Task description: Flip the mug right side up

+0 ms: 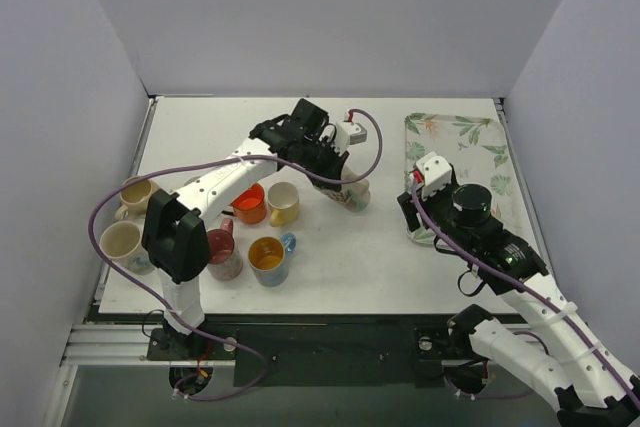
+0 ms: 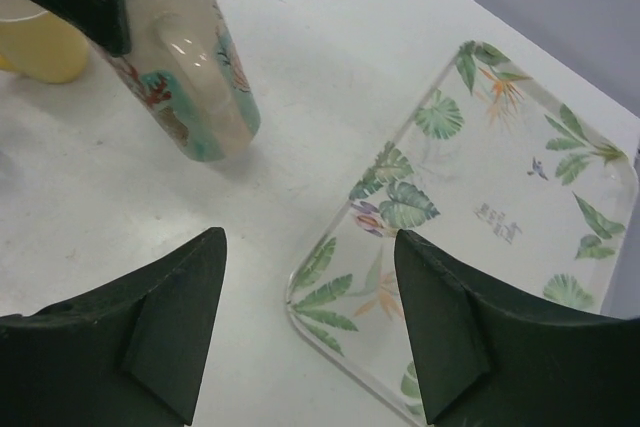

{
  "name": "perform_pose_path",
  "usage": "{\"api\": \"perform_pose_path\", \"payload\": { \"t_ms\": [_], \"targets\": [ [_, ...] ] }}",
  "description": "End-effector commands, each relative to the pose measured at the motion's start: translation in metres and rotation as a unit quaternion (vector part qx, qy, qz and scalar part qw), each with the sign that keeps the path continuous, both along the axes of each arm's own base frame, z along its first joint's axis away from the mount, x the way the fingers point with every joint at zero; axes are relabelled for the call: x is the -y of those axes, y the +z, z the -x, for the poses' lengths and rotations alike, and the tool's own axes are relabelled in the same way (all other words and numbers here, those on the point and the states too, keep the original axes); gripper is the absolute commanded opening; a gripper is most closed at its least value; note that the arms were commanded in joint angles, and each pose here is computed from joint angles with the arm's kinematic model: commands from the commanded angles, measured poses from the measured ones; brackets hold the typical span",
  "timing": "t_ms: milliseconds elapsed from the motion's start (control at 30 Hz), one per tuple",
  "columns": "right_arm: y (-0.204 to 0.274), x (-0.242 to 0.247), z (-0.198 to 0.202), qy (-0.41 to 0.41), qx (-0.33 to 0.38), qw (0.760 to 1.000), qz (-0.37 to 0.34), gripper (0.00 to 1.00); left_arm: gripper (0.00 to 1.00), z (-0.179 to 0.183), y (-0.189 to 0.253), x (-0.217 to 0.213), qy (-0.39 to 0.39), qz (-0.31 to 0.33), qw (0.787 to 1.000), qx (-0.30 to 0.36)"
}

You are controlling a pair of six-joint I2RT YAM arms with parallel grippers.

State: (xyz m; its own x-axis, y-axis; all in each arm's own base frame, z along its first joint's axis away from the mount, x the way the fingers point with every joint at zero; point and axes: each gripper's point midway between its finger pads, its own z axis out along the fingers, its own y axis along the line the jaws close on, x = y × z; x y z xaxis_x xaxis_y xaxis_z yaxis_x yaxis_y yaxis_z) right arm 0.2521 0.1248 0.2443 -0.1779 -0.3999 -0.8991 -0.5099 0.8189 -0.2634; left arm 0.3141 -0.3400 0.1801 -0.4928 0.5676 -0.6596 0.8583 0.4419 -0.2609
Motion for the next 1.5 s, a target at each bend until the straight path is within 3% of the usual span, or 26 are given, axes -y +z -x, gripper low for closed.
{"api": "perform_pose_path", "payload": {
  "t_ms": [0,133,333,567,700,833,1067,1300,1467],
  "targets": [
    [0.008,0.045,-0.017,-0.139,0.008,0.99,-0.018,0.63,0.0,-0.016,0.088,0.017,-0.021,0.061,0.991,0.12],
    [0.001,0.081,-0.029,-0.235,-0.003,0.97,-0.054,0.63,0.0,-0.004,0.124,-0.005,-0.015,0.037,0.989,0.142],
    [-0.003,0.081,-0.031,-0.238,-0.021,0.97,-0.053,0.63,0.0,0.026,0.173,-0.093,0.032,-0.061,0.974,0.217],
    [0.004,0.077,-0.025,-0.226,-0.025,0.972,-0.062,0.63,0.0,0.055,0.164,-0.241,0.184,-0.169,0.952,0.176],
    [0.012,0.072,-0.02,-0.212,-0.019,0.974,-0.08,0.63,0.0,0.085,0.154,-0.298,0.237,-0.206,0.939,0.139],
    [0.023,0.074,-0.015,-0.209,0.001,0.974,-0.092,0.63,0.0,0.113,0.127,-0.323,0.253,-0.243,0.932,0.089],
    [0.029,0.069,-0.011,-0.194,0.009,0.975,-0.105,0.63,0.0,0.131,0.066,-0.345,0.267,-0.272,0.924,-0.029],
    [0.029,0.065,-0.012,-0.185,0.009,0.976,-0.111,0.63,0.0,0.152,0.026,-0.347,0.254,-0.269,0.924,-0.096],
    [0.024,0.067,-0.015,-0.194,0.002,0.976,-0.102,0.63,0.0,0.151,-0.017,-0.357,0.251,-0.295,0.912,-0.134]
  ]
}}
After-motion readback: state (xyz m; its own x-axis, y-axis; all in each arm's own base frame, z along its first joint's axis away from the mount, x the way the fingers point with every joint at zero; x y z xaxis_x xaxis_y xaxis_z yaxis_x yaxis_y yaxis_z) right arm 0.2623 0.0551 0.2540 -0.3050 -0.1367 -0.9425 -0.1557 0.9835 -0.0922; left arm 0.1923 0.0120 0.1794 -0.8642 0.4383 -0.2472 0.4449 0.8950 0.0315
